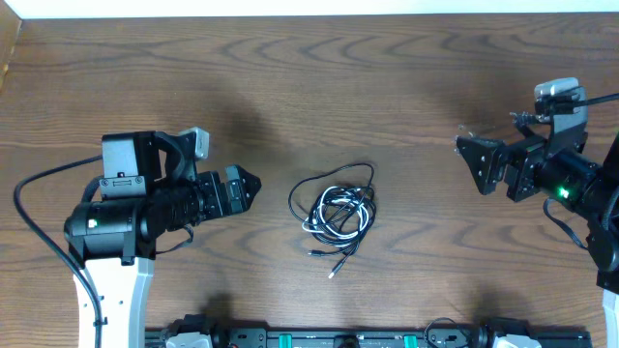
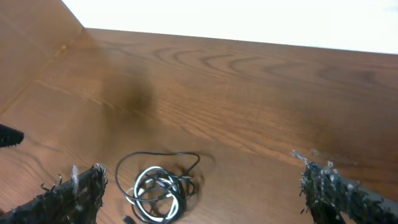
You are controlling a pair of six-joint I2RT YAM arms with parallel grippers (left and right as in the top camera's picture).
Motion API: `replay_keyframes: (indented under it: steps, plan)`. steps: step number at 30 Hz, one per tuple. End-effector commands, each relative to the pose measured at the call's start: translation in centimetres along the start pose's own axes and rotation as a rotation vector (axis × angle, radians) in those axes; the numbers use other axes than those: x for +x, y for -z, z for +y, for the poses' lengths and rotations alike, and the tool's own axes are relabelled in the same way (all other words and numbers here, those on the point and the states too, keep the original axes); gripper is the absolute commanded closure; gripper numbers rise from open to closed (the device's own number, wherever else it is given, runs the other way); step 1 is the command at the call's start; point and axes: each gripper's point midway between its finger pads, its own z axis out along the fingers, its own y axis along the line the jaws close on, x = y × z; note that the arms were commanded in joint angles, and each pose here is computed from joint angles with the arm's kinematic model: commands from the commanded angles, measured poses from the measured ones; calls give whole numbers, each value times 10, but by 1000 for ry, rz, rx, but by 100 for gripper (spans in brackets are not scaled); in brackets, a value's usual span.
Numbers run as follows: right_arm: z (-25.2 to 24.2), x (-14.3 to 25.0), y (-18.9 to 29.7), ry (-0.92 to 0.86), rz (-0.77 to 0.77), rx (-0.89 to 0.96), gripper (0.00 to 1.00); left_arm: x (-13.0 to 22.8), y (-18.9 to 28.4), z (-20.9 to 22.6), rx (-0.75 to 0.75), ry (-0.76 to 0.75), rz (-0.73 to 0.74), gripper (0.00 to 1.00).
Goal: Untangle cables
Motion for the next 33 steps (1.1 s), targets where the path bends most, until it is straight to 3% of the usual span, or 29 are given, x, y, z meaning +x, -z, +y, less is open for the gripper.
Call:
replay_keyframes:
  steps: [1, 5, 7, 9, 12, 15, 18, 22, 33]
  plan:
    - [3, -8, 6, -49, -28, 1, 1, -8, 4, -6, 25, -100, -34, 0]
    - [3, -8, 6, -59, -28, 1, 1, -5, 4, -10, 50, -179, -22, 0]
    - [11, -4, 6, -48, -12, -42, 1, -2, 2, -15, 75, -344, -17, 0]
    - [27, -4, 7, 54, -19, -138, 1, 3, -3, -14, 78, -416, -2, 0]
    - [49, -1, 10, 166, -27, -273, 1, 12, -16, -10, 88, -411, 32, 0]
    - [48, 2, 8, 150, -7, -275, 1, 21, -29, -7, 101, -411, 68, 0]
    - [46, 12, 4, 138, 35, -284, 1, 28, -45, -36, 266, -441, 117, 0]
    - [49, 15, 2, 132, 54, -300, 8, 28, -73, -55, 348, -480, 170, 0]
    - [49, 18, 2, 142, 63, -300, 11, 43, -140, -53, 353, -407, 346, 0]
